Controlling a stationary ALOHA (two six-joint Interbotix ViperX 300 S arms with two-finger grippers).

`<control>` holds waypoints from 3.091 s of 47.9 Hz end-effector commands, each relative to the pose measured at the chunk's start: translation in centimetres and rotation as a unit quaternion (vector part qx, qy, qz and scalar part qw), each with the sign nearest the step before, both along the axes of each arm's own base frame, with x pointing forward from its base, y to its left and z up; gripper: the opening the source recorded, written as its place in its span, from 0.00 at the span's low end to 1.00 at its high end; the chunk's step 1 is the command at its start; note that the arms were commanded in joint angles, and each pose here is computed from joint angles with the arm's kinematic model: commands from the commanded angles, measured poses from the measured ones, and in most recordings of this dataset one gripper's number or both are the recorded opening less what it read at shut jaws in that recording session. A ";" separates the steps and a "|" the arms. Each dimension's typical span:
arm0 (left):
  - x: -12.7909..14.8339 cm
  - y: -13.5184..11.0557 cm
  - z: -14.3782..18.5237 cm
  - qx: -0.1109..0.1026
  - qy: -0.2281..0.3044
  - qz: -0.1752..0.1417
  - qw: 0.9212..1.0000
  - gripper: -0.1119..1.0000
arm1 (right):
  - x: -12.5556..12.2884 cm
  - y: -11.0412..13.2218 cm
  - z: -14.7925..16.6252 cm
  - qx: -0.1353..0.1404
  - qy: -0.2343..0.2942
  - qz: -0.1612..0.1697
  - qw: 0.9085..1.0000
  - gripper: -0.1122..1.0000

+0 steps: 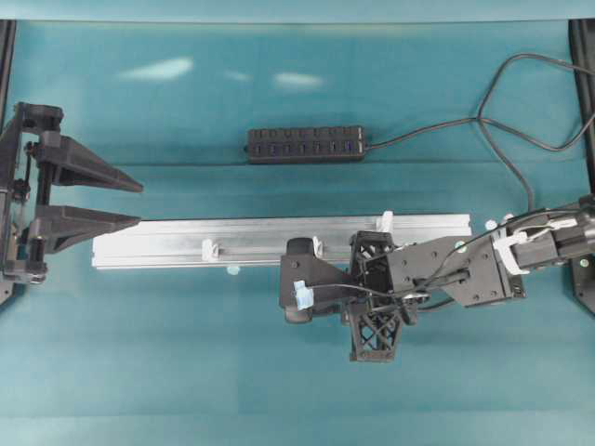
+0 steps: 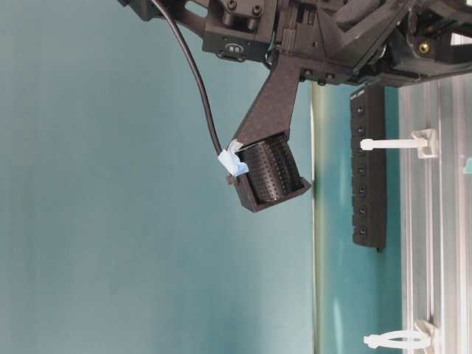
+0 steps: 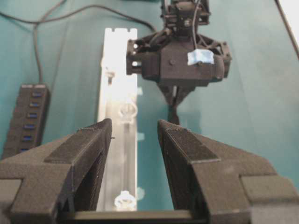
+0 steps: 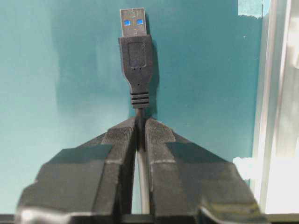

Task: Pass the USB cable through three rings with both arms.
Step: 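Lift the plug and carry it right toward the rightmost ring, then push the plug leftward through the rightmost white ring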

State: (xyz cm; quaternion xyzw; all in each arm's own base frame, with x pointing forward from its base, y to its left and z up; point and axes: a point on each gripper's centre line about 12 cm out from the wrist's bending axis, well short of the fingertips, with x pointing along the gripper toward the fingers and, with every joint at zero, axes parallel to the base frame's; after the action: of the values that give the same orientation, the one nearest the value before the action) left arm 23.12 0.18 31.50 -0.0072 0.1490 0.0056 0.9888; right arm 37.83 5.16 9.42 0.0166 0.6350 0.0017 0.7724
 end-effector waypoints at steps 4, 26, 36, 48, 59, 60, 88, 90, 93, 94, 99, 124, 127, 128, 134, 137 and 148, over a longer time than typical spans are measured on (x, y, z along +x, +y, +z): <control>0.0 0.1 0.6 0.002 -0.011 0.002 1.000 0.57 | -0.2 -0.6 -0.2 -0.004 0.008 -0.002 1.000 0.03; -0.2 0.2 1.0 0.002 -0.021 0.004 1.000 0.57 | -0.2 -0.7 2.4 -0.012 0.024 0.010 1.000 0.03; -0.2 0.2 1.1 0.002 -0.028 0.003 1.000 0.57 | -0.8 -1.2 5.9 -0.031 0.033 0.017 0.999 0.03; -0.2 0.2 1.1 0.002 -0.028 0.003 1.000 0.57 | -2.3 -2.2 10.2 -0.071 0.057 0.030 0.995 0.03; -0.2 0.2 1.2 0.003 -0.028 0.003 1.000 0.57 | -4.6 -3.2 12.6 -0.105 0.087 0.034 0.990 0.03; -0.2 0.2 1.2 0.003 -0.028 0.003 1.000 0.57 | -4.8 -3.3 12.9 -0.109 0.087 0.034 0.990 0.03; -0.4 0.2 1.5 0.001 -0.034 0.004 0.999 0.57 | -10.4 -6.9 13.1 -0.162 0.126 0.020 0.979 0.02; -0.3 0.2 1.6 0.001 -0.035 0.004 0.999 0.57 | -10.7 -7.0 13.1 -0.164 0.127 0.023 0.978 0.02; -0.3 0.2 1.6 0.002 -0.035 0.004 0.999 0.57 | -11.2 -7.2 12.9 -0.166 0.131 0.030 0.977 0.02; -0.3 0.2 1.6 0.002 -0.035 0.003 0.999 0.57 | -11.4 -7.2 12.9 -0.167 0.132 0.033 0.976 0.02; -0.3 0.2 1.6 0.002 -0.035 0.004 0.999 0.57 | -11.9 -7.7 12.7 -0.168 0.131 0.035 0.976 0.02; -0.2 0.2 1.9 0.002 -0.045 0.004 0.999 0.57 | -12.6 -7.8 8.9 -0.155 0.102 0.041 0.982 0.02; -0.2 0.2 1.8 0.001 -0.043 0.004 0.999 0.57 | -12.6 -7.9 8.3 -0.153 0.098 0.037 0.983 0.02; -0.2 0.2 1.8 0.002 -0.044 0.004 0.999 0.57 | -12.5 -7.9 8.1 -0.152 0.095 0.035 0.983 0.02; -0.1 0.2 1.6 0.002 -0.041 0.003 0.999 0.57 | -12.3 -8.3 7.2 -0.147 0.083 0.028 0.985 0.02; -0.1 0.2 1.6 0.002 -0.040 0.004 0.999 0.57 | -12.0 -8.4 6.8 -0.144 0.077 0.026 0.986 0.02; -0.1 0.2 1.5 0.002 -0.039 0.004 0.999 0.57 | -11.0 -8.5 5.7 -0.139 0.063 0.029 0.988 0.02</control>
State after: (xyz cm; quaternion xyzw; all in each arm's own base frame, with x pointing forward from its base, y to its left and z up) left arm 22.88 0.35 32.30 -0.0077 0.1216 0.0089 0.9925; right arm 26.41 -3.25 15.01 -0.1135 0.6847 -0.0621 0.7172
